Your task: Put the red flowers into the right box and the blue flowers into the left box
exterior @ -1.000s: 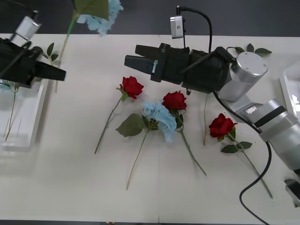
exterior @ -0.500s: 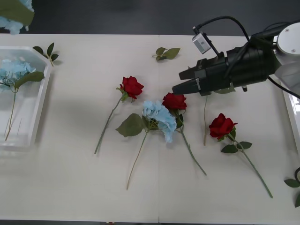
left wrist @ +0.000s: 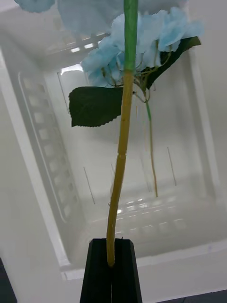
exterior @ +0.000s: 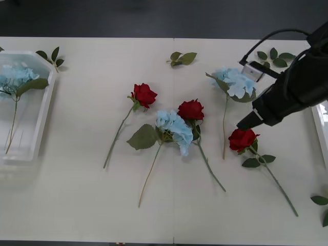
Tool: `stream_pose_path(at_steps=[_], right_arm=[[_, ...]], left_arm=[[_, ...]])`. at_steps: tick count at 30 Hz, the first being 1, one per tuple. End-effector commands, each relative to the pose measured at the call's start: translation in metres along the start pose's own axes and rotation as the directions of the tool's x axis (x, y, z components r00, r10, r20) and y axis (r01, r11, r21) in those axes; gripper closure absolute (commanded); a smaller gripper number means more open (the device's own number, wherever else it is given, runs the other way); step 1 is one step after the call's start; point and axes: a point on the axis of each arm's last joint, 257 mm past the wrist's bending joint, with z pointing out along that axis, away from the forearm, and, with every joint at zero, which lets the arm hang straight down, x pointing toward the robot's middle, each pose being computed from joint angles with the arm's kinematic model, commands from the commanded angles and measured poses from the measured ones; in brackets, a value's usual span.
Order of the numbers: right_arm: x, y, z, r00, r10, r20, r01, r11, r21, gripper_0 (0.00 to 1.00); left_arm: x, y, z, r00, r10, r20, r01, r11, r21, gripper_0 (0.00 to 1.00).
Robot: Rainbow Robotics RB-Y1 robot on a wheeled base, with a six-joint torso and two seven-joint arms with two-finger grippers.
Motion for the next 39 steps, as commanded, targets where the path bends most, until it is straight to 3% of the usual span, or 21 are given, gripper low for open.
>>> stream_pose_path(at_steps=[1,8,21,22,24,27,34,39], right_arm=[[0.039,-0.012,0.002,0.997,0.041,-0.060,-0.034,0.992,0.120,0.00],[0.093,-0.039,0.017,0.992,0.005,-0.129,0.033,0.956,0.292,0.00],[0.129,-0.081,0.057,0.984,-0.068,-0.165,0.138,0.874,0.465,0.00],[0.129,-0.081,0.060,0.984,-0.070,-0.164,0.141,0.872,0.469,0.00],[0.131,-0.085,0.065,0.983,-0.074,-0.165,0.145,0.867,0.477,0.00],[0.132,-0.087,0.071,0.984,-0.062,-0.164,0.134,0.869,0.476,0.00],[0.130,-0.094,0.083,0.989,-0.042,-0.143,0.105,0.873,0.476,0.00],[0.130,-0.099,0.092,0.990,-0.026,-0.135,0.089,0.873,0.479,0.00]], left_arm=[[0.002,0.016,-0.001,0.998,0.032,-0.048,-0.036,0.996,-0.088,1.00],[0.023,0.024,0.031,0.992,0.032,-0.122,-0.049,0.989,-0.137,1.00],[0.046,0.038,0.069,0.989,0.004,-0.150,-0.030,0.984,-0.174,1.00],[0.046,0.038,0.069,0.989,0.004,-0.148,-0.031,0.984,-0.175,0.93],[0.044,0.037,0.072,0.990,0.005,-0.140,-0.029,0.985,-0.173,0.33],[0.040,0.033,0.076,0.992,0.014,-0.125,-0.035,0.986,-0.165,0.00],[0.008,0.012,0.067,0.990,0.123,-0.063,-0.130,0.984,-0.122,0.00],[-0.011,-0.030,0.050,0.987,0.160,-0.007,-0.160,0.987,0.026,0.00]])
